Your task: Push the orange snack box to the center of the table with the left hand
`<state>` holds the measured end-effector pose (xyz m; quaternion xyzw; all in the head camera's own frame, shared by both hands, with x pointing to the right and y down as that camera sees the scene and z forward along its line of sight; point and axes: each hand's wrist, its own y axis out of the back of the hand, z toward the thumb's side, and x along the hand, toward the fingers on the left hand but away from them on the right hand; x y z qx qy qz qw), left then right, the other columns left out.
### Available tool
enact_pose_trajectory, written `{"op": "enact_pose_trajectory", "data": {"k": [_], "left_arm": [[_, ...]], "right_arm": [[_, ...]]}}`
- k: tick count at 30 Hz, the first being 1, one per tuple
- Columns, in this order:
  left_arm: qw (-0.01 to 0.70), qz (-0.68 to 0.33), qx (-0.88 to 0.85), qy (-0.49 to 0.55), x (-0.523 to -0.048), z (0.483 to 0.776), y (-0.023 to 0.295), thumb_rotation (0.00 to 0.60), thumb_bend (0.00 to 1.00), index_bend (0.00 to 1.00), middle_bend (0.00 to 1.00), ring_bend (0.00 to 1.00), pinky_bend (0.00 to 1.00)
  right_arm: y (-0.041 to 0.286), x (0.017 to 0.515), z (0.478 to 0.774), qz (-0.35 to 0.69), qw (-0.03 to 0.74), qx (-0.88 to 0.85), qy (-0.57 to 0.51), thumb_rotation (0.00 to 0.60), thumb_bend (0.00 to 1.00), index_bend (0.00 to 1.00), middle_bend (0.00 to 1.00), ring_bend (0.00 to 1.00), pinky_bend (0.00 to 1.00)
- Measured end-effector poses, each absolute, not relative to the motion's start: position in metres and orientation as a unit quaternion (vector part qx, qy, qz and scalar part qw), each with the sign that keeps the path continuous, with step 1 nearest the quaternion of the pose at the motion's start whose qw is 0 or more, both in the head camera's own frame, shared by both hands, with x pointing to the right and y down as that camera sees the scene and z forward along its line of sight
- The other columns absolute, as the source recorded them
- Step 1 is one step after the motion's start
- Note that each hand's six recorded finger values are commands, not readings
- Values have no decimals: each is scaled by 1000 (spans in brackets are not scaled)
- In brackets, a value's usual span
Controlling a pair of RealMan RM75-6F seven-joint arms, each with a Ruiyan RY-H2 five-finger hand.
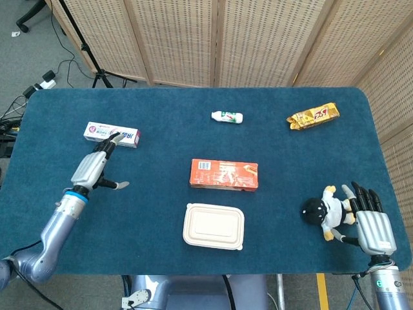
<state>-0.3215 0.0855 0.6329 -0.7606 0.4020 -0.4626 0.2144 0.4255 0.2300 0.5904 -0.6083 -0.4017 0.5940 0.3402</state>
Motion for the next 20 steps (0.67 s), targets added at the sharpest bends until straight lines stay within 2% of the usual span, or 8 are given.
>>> {"op": "enact_pose_trajectory", "data": {"k": [3, 6, 12, 20], "left_arm": [[321, -486, -714, 388, -351, 622, 105, 600, 65, 0, 0, 0, 0], [372, -519, -663, 391, -387, 616, 136, 600, 63, 0, 0, 0, 0], [381, -557, -617, 404, -431, 614, 194, 600, 62, 0, 0, 0, 0], [387, -553, -612, 412, -442, 612, 214, 600, 60, 0, 0, 0, 0]], "right_arm": [[230, 426, 589, 593, 344, -605, -405, 600, 53, 18, 0, 0, 0], [230, 425, 589, 592, 344, -606, -405, 600, 53, 18, 0, 0, 0], [231, 422, 589, 589, 345, -610, -403, 600, 53, 18, 0, 0, 0], [232, 420, 591, 589, 346, -612, -398, 600, 53, 18, 0, 0, 0]]}}
